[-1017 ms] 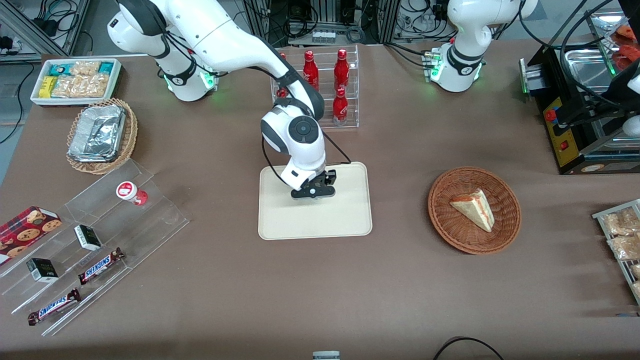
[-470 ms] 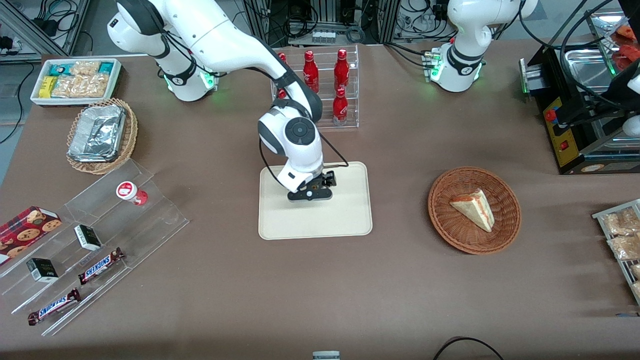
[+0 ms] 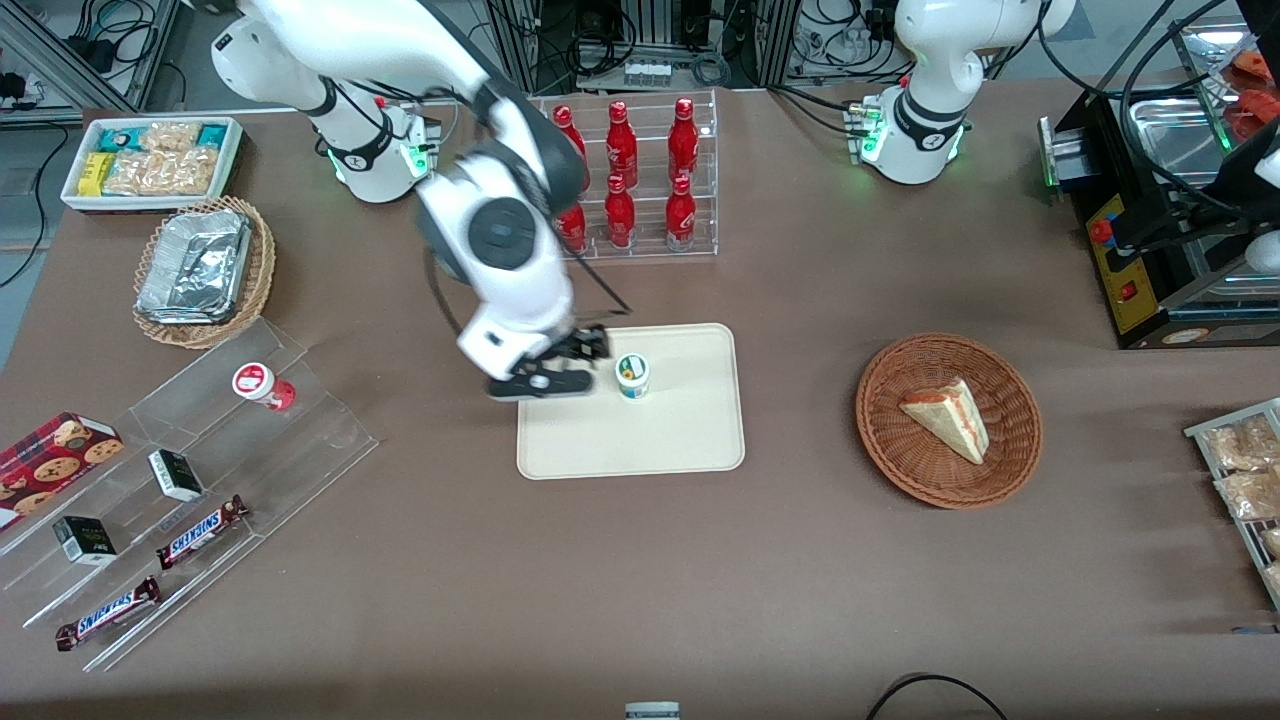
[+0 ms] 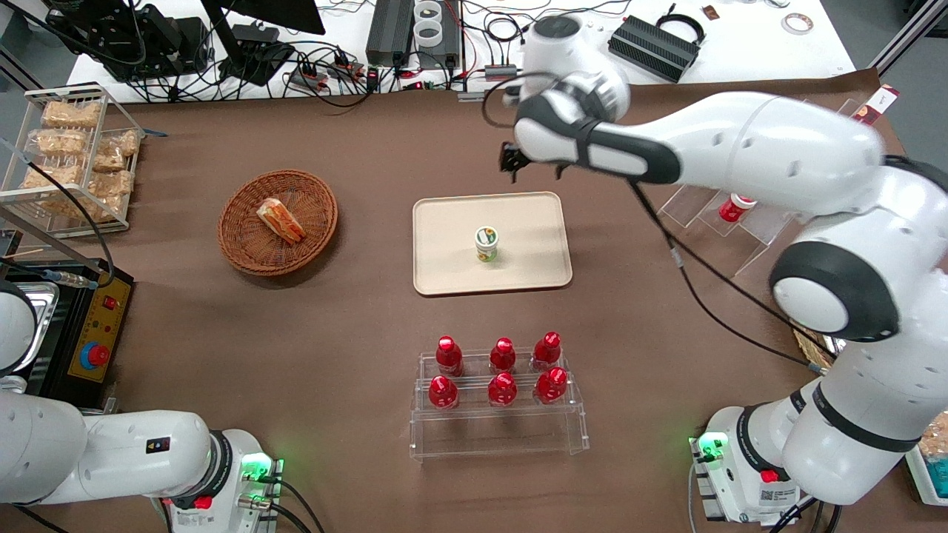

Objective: Place green gum on tray

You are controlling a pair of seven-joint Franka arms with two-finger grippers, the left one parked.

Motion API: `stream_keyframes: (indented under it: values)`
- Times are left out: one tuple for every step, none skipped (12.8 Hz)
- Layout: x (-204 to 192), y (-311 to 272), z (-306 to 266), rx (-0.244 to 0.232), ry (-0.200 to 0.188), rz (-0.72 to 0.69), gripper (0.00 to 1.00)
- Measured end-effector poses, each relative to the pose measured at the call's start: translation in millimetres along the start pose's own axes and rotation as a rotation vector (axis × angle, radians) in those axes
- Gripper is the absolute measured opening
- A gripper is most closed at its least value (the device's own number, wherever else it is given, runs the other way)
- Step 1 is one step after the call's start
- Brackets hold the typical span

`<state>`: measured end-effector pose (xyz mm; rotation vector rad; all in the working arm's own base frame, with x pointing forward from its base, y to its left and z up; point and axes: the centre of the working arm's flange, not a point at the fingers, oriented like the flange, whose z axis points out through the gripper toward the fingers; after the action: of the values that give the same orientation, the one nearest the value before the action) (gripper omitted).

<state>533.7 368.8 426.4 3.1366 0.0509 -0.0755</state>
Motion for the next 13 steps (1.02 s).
stream_keyframes:
  values:
    - [1.1,29.7,-26.0,0.004,-0.028,0.003,1.0]
    - [1.9,61.0,-49.7,0.009,-0.051,0.015,1.0]
    - [1.0,92.5,-70.2,0.008,-0.073,0.035,1.0]
    - [-1.2,122.9,-87.8,0.007,-0.094,0.06,1.0]
    - [-4.0,152.8,-102.8,0.007,-0.114,0.078,1.0]
    - [-6.8,182.1,-115.2,0.01,-0.133,0.082,1.0]
    - [-8.4,214.6,-125.6,0.017,-0.147,0.078,1.0]
    - [-9.0,250.8,-134.0,0.029,-0.155,0.076,1.0]
    - [-9.4,287.3,-138.6,0.041,-0.162,0.082,1.0]
    - [-10.0,321.2,-139.1,0.053,-0.171,0.092,1.0]
    - [-10.4,350.6,-137.4,0.064,-0.175,0.1,1.0]
    - [-11.9,373.3,-134.3,0.073,-0.18,0.11,1.0]
    - [-14.3,388.4,-130.6,0.075,-0.189,0.123,1.0]
